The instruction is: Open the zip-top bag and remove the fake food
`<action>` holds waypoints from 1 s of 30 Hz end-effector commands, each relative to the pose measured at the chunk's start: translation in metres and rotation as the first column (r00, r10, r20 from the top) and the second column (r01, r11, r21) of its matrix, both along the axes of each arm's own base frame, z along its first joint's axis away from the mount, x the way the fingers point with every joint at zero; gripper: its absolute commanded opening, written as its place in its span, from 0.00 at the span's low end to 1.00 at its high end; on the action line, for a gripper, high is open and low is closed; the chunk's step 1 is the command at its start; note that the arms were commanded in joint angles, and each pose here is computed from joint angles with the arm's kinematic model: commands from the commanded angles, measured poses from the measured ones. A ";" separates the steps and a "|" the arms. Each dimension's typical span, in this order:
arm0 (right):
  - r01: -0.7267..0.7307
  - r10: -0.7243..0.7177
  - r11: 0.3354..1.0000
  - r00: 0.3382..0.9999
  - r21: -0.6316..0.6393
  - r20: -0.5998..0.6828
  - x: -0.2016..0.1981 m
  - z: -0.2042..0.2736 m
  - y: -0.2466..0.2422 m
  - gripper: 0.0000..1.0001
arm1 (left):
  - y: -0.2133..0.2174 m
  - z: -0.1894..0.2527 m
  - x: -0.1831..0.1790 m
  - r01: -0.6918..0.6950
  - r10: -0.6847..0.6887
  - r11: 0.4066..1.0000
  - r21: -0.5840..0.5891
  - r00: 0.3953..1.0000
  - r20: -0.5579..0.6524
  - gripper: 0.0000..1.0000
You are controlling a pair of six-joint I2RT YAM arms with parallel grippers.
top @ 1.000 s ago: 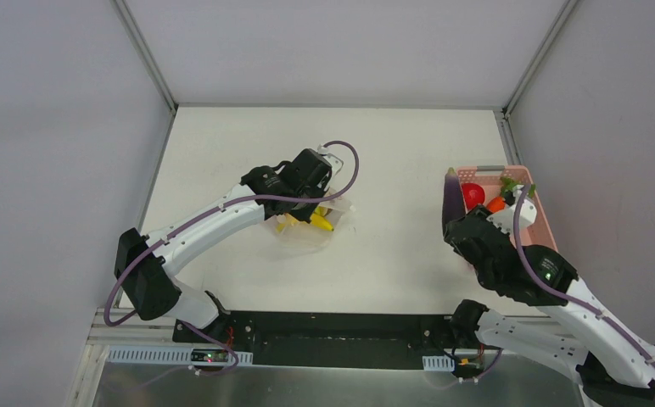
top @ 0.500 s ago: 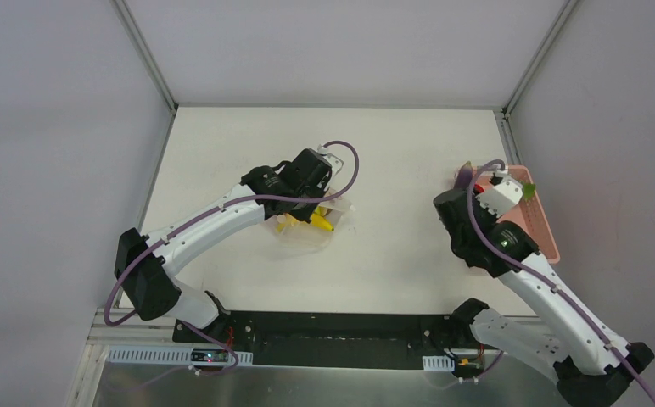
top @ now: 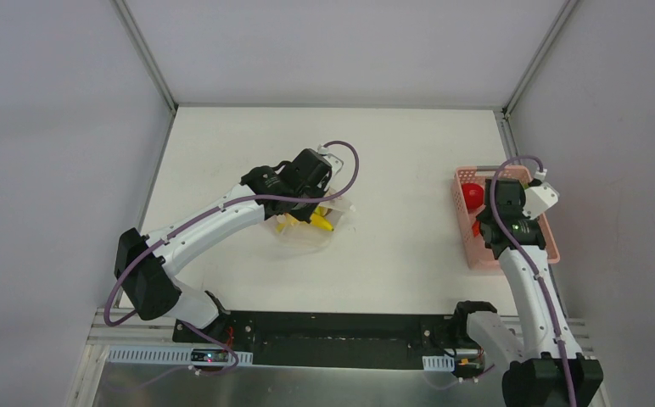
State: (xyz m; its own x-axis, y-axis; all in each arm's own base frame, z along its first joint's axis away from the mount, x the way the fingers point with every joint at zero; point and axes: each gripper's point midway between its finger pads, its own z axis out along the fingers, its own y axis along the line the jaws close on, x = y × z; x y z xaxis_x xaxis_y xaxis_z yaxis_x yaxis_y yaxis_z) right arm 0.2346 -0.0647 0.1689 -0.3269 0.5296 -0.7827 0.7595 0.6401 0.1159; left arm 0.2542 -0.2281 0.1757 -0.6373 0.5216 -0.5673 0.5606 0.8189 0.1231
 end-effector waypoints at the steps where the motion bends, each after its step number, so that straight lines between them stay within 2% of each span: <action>1: 0.032 -0.032 0.998 0.999 0.046 -0.003 0.004 -0.015 -0.013 0.02 | 0.002 0.007 0.001 0.011 -0.011 1.000 -0.005 1.000 0.004 0.00; 7: 0.093 -0.089 0.991 0.995 0.100 -0.043 0.002 -0.040 -0.026 0.15 | 0.001 0.006 0.001 0.013 -0.013 1.000 -0.004 1.000 0.001 0.00; 8: 0.095 -0.091 0.990 0.995 0.105 -0.043 0.002 -0.042 -0.027 0.20 | 0.001 0.006 0.001 0.014 -0.014 1.000 -0.006 1.000 -0.001 0.00; 10: 0.085 -0.080 0.989 0.996 0.122 -0.045 0.005 -0.047 -0.025 0.38 | 0.000 0.005 0.000 0.015 -0.016 1.000 -0.007 1.000 -0.007 0.00; 18: 0.062 -0.056 0.984 0.998 0.164 -0.043 0.007 -0.054 -0.018 0.51 | 0.000 0.005 0.000 0.015 -0.015 1.000 -0.003 1.000 -0.005 0.00; 19: 0.056 -0.051 0.985 0.998 0.166 -0.037 0.008 -0.052 -0.018 0.54 | 0.001 0.005 0.000 0.015 -0.015 1.000 -0.002 1.000 -0.005 0.00; 21: 0.047 -0.042 0.984 0.999 0.169 -0.034 0.007 -0.050 -0.016 0.69 | 0.000 0.004 0.001 0.015 -0.015 1.000 -0.002 1.000 -0.007 0.00; 22: 0.042 -0.038 0.985 0.999 0.167 -0.031 0.007 -0.047 -0.016 0.72 | 0.000 0.003 0.000 0.015 -0.015 1.000 -0.002 1.000 -0.009 0.00; 26: 0.000 0.000 0.985 1.000 0.172 -0.001 0.007 -0.034 -0.011 0.75 | -0.001 0.003 0.001 0.016 -0.016 1.000 0.001 1.000 -0.012 0.00; 30: -0.111 0.099 0.970 0.993 0.214 0.064 0.012 -0.019 0.007 0.75 | -0.001 0.003 0.000 0.015 -0.015 1.000 -0.002 1.000 -0.013 0.00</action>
